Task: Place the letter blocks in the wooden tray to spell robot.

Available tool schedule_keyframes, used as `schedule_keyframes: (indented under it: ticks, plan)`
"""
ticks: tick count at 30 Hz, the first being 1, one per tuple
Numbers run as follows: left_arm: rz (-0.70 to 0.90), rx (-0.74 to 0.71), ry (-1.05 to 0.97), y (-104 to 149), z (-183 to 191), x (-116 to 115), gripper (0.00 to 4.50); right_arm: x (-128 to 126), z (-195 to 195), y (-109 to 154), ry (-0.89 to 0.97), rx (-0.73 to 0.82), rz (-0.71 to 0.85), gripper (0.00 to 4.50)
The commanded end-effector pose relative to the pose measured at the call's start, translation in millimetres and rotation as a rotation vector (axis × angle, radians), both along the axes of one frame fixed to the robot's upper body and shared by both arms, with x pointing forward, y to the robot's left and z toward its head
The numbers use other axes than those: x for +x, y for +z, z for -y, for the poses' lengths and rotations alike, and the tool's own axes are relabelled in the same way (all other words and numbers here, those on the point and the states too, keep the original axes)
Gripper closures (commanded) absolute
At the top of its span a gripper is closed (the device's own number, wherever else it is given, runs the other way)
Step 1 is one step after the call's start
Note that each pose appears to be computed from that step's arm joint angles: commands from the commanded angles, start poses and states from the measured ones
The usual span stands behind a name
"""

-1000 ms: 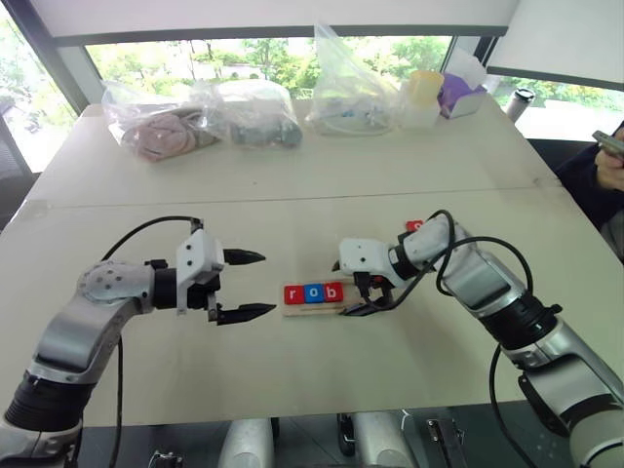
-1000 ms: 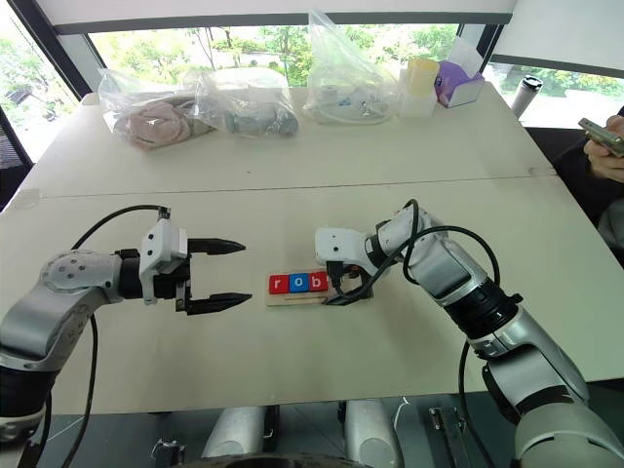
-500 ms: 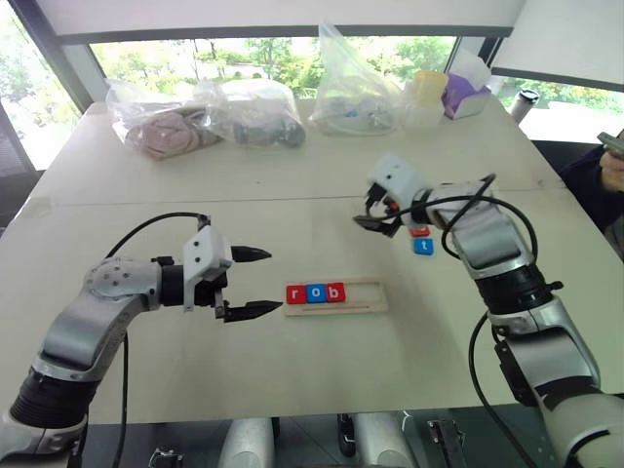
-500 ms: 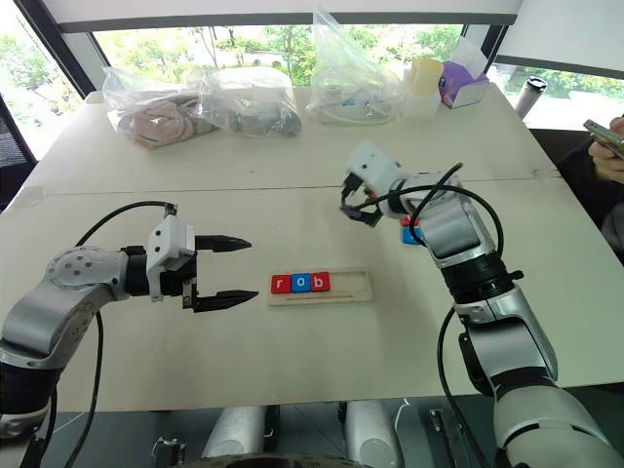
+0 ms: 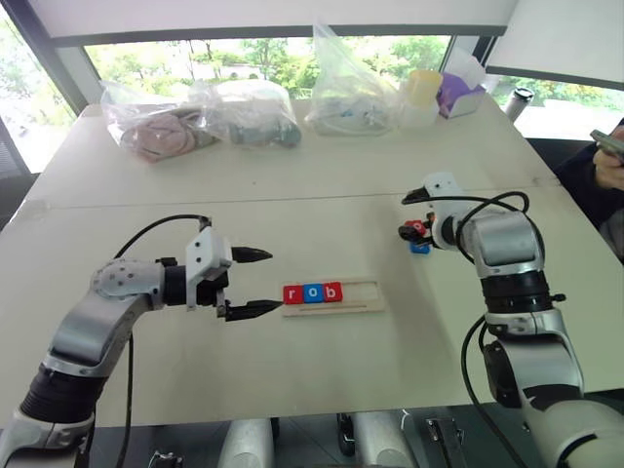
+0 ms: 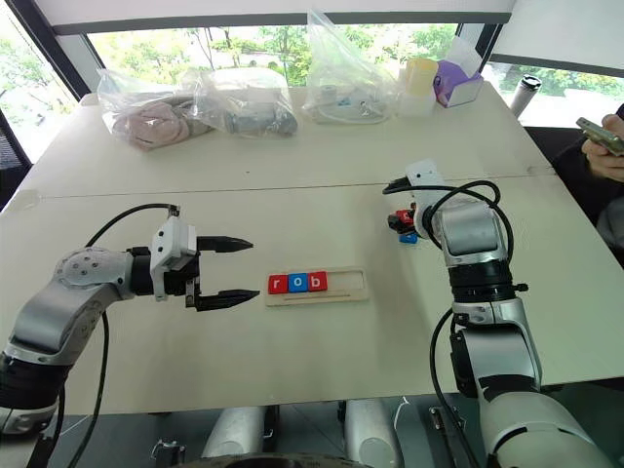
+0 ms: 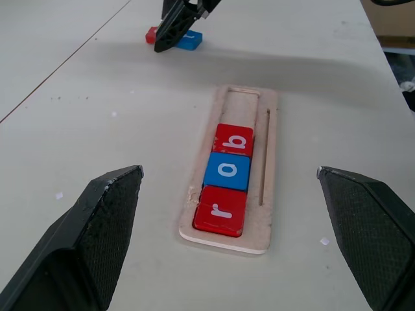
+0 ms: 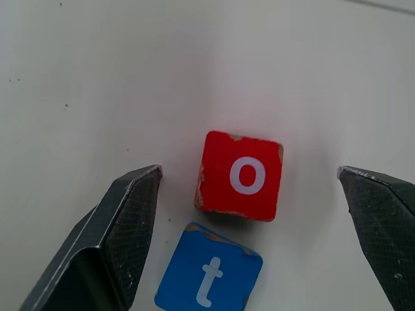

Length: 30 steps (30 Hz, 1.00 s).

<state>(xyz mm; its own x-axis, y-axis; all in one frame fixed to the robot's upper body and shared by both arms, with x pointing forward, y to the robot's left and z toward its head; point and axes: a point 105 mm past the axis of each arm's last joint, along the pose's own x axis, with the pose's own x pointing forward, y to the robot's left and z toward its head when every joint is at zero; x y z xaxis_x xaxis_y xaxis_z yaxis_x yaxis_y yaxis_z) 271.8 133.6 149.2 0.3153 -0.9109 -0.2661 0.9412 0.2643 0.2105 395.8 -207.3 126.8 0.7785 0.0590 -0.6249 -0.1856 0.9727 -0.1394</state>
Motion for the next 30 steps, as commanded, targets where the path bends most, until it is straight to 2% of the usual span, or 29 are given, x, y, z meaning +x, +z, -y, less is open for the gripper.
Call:
schedule_keyframes:
  ticks: [1, 4, 6, 7, 12, 18, 22, 26, 28, 30]
  plan:
    - [0.043, -0.002, -0.021, 8, 2, 0, 0.00, 5, 2, 3, -0.032, 0.037, 0.006, 0.11]
    - [0.046, 0.002, -0.014, 7, 1, 1, 0.00, 6, 2, -1, -0.058, 0.076, -0.016, 0.11]
    - [0.048, 0.003, -0.010, 7, 0, 1, 0.00, 6, 2, -2, -0.060, 0.077, -0.019, 0.62]
    - [0.049, 0.002, -0.008, 6, 0, 0, 0.00, 6, 1, -2, -0.061, 0.086, -0.025, 0.93]
    - [0.051, 0.001, -0.001, 5, 0, -1, 0.00, 6, -1, 0, -0.062, 0.112, -0.024, 3.37]
    - [0.049, -0.004, -0.003, 4, 1, 0, 0.00, 9, 4, 27, -0.047, 0.044, 0.052, 3.37]
    - [0.049, -0.007, -0.006, 3, 2, 1, 0.00, -4, 6, 54, -0.038, 0.051, 0.058, 3.37]
    - [0.046, -0.009, -0.012, 1, 2, 2, 0.00, -37, 14, 78, -0.001, 0.078, 0.067, 3.37]
    - [0.046, -0.011, -0.024, 0, 3, 2, 0.00, -60, 16, 74, 0.084, 0.045, 0.083, 3.37]
    - [0.051, -0.016, -0.032, 1, 4, 3, 0.00, -79, 18, 58, 0.109, 0.054, 0.045, 3.37]
